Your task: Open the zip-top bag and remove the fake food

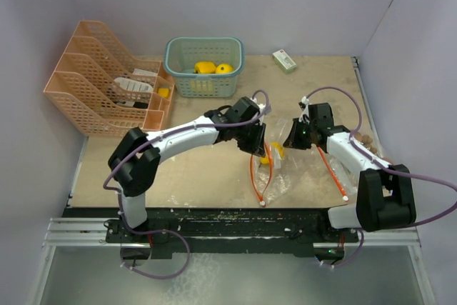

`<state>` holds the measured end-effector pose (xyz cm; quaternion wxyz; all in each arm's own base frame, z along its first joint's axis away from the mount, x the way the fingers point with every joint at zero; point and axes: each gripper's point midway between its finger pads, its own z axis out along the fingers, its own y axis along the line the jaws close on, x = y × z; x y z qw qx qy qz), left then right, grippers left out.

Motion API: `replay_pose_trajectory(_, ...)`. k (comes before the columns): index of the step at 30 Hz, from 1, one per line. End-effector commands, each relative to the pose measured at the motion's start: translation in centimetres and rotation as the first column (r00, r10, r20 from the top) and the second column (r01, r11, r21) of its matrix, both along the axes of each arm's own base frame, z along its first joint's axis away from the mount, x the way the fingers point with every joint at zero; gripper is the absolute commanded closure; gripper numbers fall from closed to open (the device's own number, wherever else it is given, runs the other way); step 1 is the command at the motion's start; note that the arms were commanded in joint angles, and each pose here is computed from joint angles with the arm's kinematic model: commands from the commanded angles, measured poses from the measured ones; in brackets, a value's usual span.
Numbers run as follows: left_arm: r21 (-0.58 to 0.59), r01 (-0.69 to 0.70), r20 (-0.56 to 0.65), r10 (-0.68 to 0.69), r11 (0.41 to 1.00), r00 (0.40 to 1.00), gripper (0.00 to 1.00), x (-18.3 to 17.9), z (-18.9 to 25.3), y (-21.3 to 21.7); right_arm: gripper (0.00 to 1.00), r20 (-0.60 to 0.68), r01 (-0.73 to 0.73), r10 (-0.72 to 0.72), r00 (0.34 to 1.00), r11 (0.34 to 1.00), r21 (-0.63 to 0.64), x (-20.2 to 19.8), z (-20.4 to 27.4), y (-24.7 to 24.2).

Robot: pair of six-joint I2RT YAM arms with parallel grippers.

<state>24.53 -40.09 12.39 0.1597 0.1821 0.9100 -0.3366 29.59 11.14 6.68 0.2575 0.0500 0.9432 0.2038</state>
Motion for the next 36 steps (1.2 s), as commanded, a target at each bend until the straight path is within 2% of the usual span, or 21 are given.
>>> replay_pose_trajectory(1,-0.003,0.028,0.036,-0.028,1.0,0.999,0.78,0.2,-1.3,-2.3,1.0,0.011,-0.02,0.02,1.0,1.0,0.012,0.2,0.2,0.4)
replay_pose_trajectory(10,0.084,0.058,0.04,-0.061,0.995,0.997,0.73,1.2,-4.9,-3.7,1.0,0.013,-0.016,0.015,1.0,1.0,0.012,-0.3,0.3,0.4)
replay_pose_trajectory(23,0.095,-0.015,0.105,0.005,0.995,0.994,0.23,3.3,-4.1,-4.0,1.0,0.015,-0.016,0.016,1.0,1.0,0.013,-0.3,0.4,0.3)
replay_pose_trajectory(31,0.105,0.013,0.067,-0.02,0.994,0.998,0.24,2.2,-6.5,-4.7,1.0,0.01,-0.015,0.015,1.0,1.0,0.012,-0.3,0.0,0.4)
replay_pose_trajectory(36,0.172,0.04,0.071,-0.052,0.984,0.996,0.37,1.1,-7.8,-5.4,1.0,0.01,-0.016,0.016,1.0,1.0,0.011,-0.2,0.0,0.4)
